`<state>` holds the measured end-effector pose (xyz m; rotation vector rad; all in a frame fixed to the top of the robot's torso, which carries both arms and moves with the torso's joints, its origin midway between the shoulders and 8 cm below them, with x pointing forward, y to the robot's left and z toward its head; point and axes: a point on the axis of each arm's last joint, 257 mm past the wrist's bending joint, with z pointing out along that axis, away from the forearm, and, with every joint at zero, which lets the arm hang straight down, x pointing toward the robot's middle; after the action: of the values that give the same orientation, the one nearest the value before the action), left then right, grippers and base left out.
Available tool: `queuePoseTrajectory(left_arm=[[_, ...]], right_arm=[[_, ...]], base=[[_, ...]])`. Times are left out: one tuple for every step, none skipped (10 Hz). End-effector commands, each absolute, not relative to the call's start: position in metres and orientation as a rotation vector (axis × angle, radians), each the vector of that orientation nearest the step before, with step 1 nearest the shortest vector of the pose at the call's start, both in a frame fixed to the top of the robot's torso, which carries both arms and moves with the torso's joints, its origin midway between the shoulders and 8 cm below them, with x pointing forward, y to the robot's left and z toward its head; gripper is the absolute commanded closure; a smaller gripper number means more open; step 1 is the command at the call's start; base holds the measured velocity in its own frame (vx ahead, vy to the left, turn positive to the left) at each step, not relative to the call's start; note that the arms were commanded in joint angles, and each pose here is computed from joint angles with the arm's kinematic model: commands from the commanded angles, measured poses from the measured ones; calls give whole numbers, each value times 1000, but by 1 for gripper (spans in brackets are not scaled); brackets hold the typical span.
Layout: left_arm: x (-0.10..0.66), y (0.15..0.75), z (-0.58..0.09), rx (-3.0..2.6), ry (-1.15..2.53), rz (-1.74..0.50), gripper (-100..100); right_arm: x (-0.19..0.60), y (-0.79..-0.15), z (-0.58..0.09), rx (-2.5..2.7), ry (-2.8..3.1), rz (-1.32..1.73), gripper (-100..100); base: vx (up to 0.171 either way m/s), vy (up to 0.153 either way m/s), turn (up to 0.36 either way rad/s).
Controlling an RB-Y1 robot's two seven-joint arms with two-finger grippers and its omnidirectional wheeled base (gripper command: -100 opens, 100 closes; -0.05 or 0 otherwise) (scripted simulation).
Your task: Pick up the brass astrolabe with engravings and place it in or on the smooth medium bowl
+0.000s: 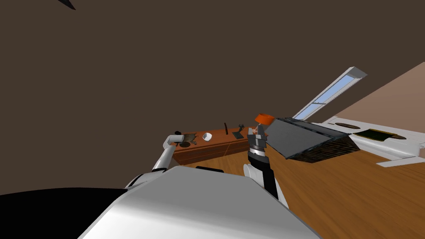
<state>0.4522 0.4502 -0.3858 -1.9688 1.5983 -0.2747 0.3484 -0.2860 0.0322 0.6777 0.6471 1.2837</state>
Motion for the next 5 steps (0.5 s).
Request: queuePoseTrajectory(left_arm=[[444,449,-395,-2012,1616,-245,-100],[438,447,-403,-2063,1631,-218,-100],[434,447,-405,-2076,1639,-205,-100],[430,445,-412,-2120,1649,-184,-100],[424,444,-414,-2138,1659,-166,-100]], right_arm=[[348,-286,32,678,647,1284,0],[348,-286,32,678,647,1284,0],[348,-286,32,678,647,1284,0],[348,-286,32,678,647,1284,0],[348,-286,32,678,647,1284,0]], base=[[24,16,-39],[37,21,-57],[26,24,-30],[31,31,-48],[26,23,-33]])
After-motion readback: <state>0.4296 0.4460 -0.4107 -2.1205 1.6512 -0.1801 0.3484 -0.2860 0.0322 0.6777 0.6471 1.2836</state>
